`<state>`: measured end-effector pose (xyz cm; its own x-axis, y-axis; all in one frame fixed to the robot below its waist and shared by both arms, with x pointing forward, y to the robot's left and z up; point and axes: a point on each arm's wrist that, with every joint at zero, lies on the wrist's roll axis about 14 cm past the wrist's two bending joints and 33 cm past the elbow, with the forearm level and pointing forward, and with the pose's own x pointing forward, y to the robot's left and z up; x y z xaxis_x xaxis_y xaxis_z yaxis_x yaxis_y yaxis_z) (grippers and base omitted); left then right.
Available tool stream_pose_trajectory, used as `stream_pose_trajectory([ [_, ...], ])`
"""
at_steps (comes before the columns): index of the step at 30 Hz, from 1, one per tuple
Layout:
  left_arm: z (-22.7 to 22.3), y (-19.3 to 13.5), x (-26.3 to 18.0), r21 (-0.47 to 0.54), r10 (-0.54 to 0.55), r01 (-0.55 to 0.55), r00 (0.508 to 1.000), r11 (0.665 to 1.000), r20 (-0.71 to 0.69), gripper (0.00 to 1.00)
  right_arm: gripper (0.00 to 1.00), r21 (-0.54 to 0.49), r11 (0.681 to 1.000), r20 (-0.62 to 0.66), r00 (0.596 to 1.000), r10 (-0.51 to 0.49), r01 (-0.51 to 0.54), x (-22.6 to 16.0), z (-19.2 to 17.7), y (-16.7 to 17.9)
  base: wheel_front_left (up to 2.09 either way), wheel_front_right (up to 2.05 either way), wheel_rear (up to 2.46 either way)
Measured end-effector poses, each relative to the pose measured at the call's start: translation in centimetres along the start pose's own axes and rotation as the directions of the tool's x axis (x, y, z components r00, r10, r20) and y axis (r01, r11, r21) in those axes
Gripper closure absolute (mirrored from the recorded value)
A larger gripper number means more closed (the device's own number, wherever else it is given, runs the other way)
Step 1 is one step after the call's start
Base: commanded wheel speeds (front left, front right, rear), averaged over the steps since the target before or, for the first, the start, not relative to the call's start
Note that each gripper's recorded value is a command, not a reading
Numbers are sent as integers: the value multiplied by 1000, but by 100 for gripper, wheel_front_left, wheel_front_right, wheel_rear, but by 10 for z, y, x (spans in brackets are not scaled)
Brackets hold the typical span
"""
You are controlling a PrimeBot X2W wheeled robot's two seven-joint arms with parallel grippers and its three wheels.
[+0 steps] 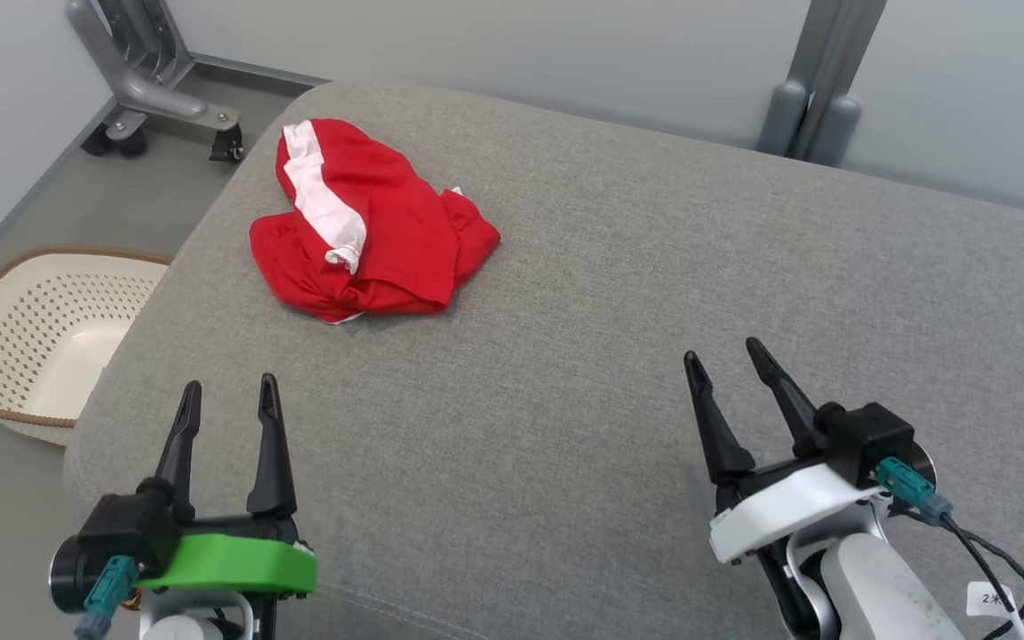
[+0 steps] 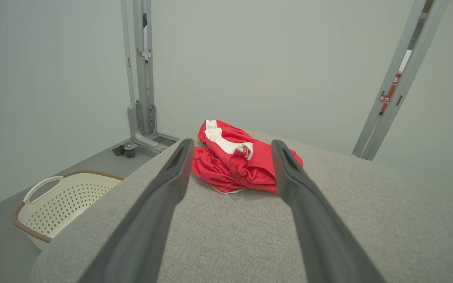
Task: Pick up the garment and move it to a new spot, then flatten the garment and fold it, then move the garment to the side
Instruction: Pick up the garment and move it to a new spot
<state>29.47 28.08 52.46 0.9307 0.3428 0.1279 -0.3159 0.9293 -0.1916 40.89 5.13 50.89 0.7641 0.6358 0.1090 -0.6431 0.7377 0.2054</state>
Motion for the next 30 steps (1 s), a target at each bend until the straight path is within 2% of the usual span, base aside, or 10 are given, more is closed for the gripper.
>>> stream_pose_trajectory([
  [7,-21,-6,35,56,-18,21,998,998,-63,0,0,-28,998,29,998,-49,50,12,4,-30,0,0,0],
  [18,-82,-30,117,195,-128,183,956,964,-263,0,0,-85,985,52,987,-149,153,25,0,-105,0,0,0],
  [22,-111,-29,137,230,-110,205,923,951,-369,0,0,-83,980,24,984,-179,181,22,-14,-124,0,0,0],
  [30,-151,-22,160,279,-51,211,872,937,-487,0,0,-77,971,-13,973,-230,228,13,-33,-147,0,0,0],
])
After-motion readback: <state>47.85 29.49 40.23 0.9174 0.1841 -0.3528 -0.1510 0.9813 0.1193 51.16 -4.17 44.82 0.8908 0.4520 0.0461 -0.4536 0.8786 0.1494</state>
